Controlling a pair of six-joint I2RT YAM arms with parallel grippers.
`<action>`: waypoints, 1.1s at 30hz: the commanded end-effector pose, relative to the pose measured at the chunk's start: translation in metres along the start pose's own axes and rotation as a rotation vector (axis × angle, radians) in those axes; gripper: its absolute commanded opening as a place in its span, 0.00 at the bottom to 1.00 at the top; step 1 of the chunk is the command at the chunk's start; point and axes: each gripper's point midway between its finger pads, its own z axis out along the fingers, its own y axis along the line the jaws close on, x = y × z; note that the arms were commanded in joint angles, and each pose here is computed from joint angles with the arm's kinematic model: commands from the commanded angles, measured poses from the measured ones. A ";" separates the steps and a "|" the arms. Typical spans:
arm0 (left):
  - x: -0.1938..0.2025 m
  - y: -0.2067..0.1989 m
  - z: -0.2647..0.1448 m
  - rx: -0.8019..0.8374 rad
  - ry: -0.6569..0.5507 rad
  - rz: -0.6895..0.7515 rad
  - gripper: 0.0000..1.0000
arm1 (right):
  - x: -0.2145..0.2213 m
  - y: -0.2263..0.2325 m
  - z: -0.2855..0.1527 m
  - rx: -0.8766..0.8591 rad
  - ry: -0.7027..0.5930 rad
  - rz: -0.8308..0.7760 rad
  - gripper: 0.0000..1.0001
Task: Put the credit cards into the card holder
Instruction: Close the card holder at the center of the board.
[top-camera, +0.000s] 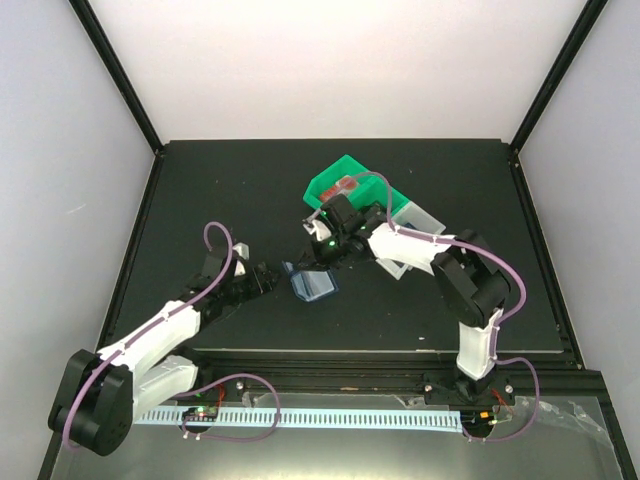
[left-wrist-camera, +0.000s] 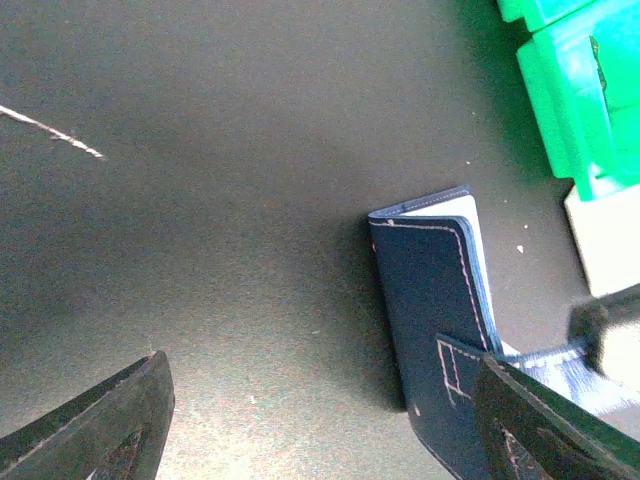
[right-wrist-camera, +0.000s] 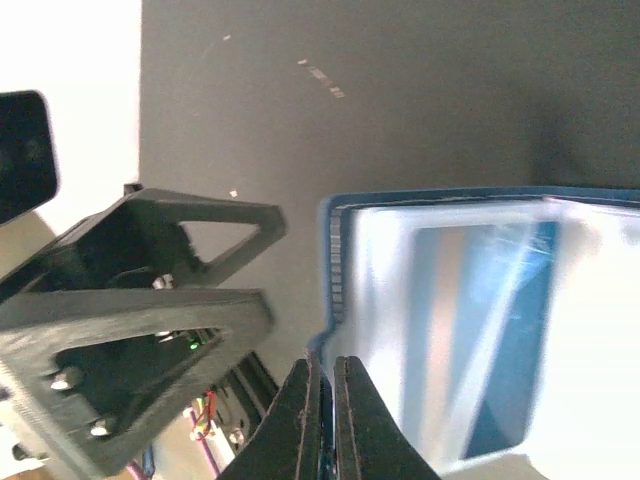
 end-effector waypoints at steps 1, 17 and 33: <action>-0.011 -0.023 -0.002 0.069 0.002 0.051 0.84 | -0.010 -0.020 -0.017 -0.015 -0.039 0.043 0.01; -0.003 -0.037 0.007 0.127 0.084 0.124 0.89 | -0.010 -0.134 -0.067 0.275 -0.113 0.110 0.01; 0.027 -0.075 0.065 0.125 0.270 0.121 0.72 | -0.009 -0.134 -0.103 0.717 -0.270 -0.045 0.32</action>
